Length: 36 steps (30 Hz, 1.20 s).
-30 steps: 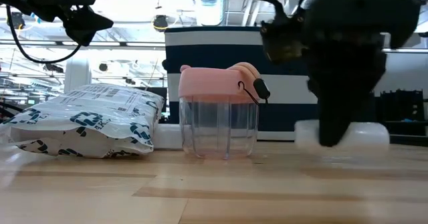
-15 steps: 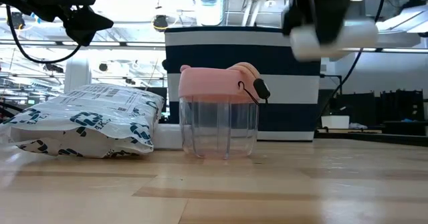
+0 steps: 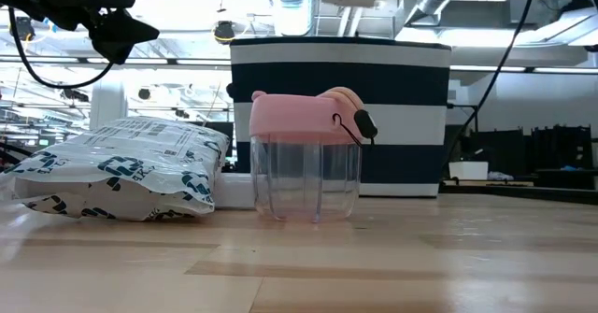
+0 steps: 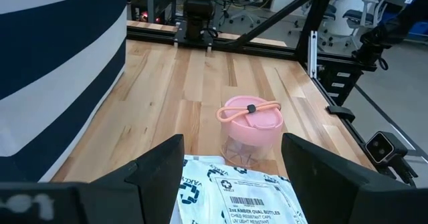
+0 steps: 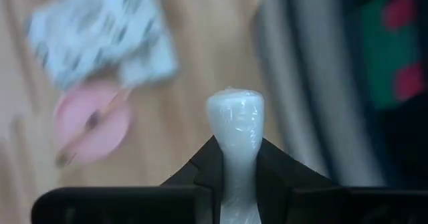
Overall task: Pick & place medical supplies in basket/bin
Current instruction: Put the white bandage into the blue bin
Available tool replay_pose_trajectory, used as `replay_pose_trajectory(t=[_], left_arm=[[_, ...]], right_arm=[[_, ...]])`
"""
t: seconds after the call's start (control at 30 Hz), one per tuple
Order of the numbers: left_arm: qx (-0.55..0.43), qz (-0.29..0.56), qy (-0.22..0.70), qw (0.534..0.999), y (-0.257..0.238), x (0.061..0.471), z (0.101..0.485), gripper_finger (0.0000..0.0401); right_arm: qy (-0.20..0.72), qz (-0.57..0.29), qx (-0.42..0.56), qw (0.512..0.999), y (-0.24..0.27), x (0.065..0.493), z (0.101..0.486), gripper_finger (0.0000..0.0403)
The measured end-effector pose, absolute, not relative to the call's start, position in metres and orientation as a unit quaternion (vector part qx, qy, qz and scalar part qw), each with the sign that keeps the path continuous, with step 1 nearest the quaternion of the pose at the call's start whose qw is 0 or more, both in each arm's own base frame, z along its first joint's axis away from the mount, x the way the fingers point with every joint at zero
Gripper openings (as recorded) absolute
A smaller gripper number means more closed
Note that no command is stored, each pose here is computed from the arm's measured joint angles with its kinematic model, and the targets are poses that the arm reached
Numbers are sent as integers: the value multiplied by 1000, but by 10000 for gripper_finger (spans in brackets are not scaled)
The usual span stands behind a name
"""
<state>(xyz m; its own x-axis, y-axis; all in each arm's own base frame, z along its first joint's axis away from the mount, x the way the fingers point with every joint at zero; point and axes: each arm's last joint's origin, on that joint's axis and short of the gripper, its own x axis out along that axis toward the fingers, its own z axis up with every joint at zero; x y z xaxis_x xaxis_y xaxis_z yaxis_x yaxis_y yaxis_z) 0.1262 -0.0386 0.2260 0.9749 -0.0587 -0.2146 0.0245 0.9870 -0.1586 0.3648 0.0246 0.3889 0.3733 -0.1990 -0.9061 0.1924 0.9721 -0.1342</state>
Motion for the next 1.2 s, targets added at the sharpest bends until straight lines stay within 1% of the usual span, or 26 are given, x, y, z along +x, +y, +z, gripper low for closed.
replay_pose_trajectory(t=[0.1,0.23,0.33,0.43,0.57,0.77,0.93,1.2], left_arm=[[-78,-21,110,991,-39,126,226,241],[-78,-21,110,991,-39,126,226,241],[-78,-21,109,991,-39,126,226,241],[-78,-21,109,991,-39,126,226,241],[-78,-20,109,991,-39,126,226,241],[-78,-20,109,991,-39,126,226,241],[-78,-20,109,991,-39,126,226,241],[-76,-17,109,991,-38,126,226,241]], right_arm=[[481,-149,-23,864,-2,367,414,52],[394,-171,-41,902,-38,374,437,52],[344,-187,-55,918,-65,379,446,52],[318,-190,-55,927,-93,386,444,52],[328,-180,-28,927,-128,400,423,52],[398,-174,8,901,-168,420,370,52],[456,-164,23,874,-181,434,330,52],[527,-123,36,840,-185,444,285,52]])
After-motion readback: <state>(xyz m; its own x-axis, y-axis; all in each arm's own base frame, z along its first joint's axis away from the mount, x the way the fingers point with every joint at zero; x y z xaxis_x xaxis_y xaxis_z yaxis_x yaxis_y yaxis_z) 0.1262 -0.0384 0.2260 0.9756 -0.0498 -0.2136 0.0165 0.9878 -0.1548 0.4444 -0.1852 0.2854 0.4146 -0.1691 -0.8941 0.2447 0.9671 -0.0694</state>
